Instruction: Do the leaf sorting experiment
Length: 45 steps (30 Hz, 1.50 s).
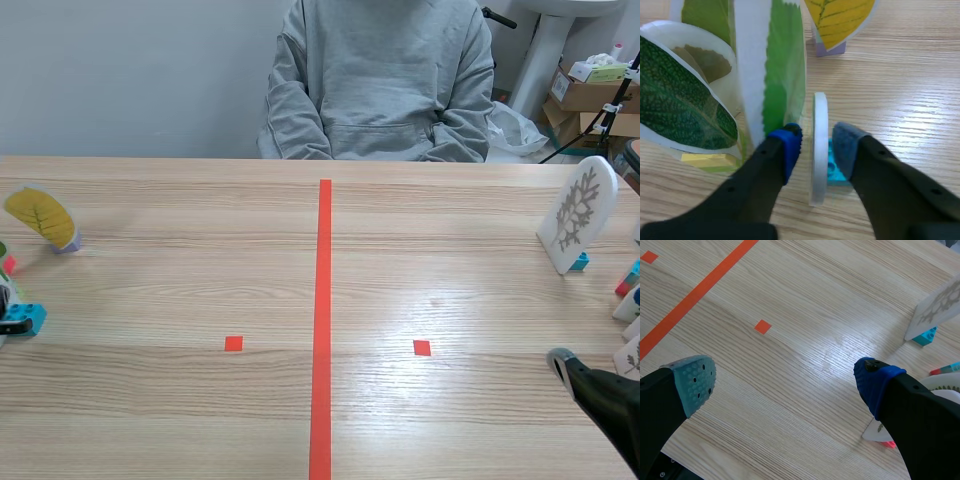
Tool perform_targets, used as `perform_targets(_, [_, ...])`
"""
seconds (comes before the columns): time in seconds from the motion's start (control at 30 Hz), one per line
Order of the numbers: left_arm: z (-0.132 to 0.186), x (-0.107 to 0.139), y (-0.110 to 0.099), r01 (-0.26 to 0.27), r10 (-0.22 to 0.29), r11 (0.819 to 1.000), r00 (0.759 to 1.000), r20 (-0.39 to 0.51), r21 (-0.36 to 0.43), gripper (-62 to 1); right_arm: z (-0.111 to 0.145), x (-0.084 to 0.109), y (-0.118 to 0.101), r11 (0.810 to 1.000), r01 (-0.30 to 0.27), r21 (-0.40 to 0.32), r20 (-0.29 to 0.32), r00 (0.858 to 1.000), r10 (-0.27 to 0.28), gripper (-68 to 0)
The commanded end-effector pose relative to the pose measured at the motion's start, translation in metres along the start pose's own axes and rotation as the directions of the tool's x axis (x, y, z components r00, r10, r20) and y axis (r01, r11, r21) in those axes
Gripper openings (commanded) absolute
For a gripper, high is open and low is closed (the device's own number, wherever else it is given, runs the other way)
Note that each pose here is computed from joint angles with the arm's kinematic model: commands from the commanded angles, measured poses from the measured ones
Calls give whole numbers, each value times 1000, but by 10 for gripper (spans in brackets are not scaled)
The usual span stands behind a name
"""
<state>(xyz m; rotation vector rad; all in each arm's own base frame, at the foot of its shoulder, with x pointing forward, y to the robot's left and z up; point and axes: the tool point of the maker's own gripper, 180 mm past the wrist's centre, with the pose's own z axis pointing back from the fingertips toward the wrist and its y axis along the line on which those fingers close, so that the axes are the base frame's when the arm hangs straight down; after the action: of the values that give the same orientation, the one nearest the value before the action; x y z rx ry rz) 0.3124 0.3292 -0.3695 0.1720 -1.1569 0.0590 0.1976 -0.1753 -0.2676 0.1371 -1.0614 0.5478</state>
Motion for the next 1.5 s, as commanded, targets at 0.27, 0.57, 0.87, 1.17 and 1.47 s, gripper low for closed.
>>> perform_targets(0.27, [12,1,2,30,-30,1000,999,16,-7,-152,0,11,-4,1000,-13,-6,39,999,13,-111])
perform_targets(0.57, [63,4,-9,134,-131,989,990,46,-63,-152,-1,12,-4,1000,-14,-7,41,999,14,-111])
perform_targets(0.87, [133,34,-86,250,-226,907,968,109,-339,-152,-2,15,-6,1000,-18,-12,50,999,19,-111])
perform_targets(1.17, [190,80,-150,289,-219,803,957,192,-522,-152,-2,19,-4,1000,5,1,69,998,-5,-111])
perform_targets(1.47, [199,86,-161,301,-217,772,953,213,-560,-153,-2,19,-4,1000,8,5,71,997,-8,-111])
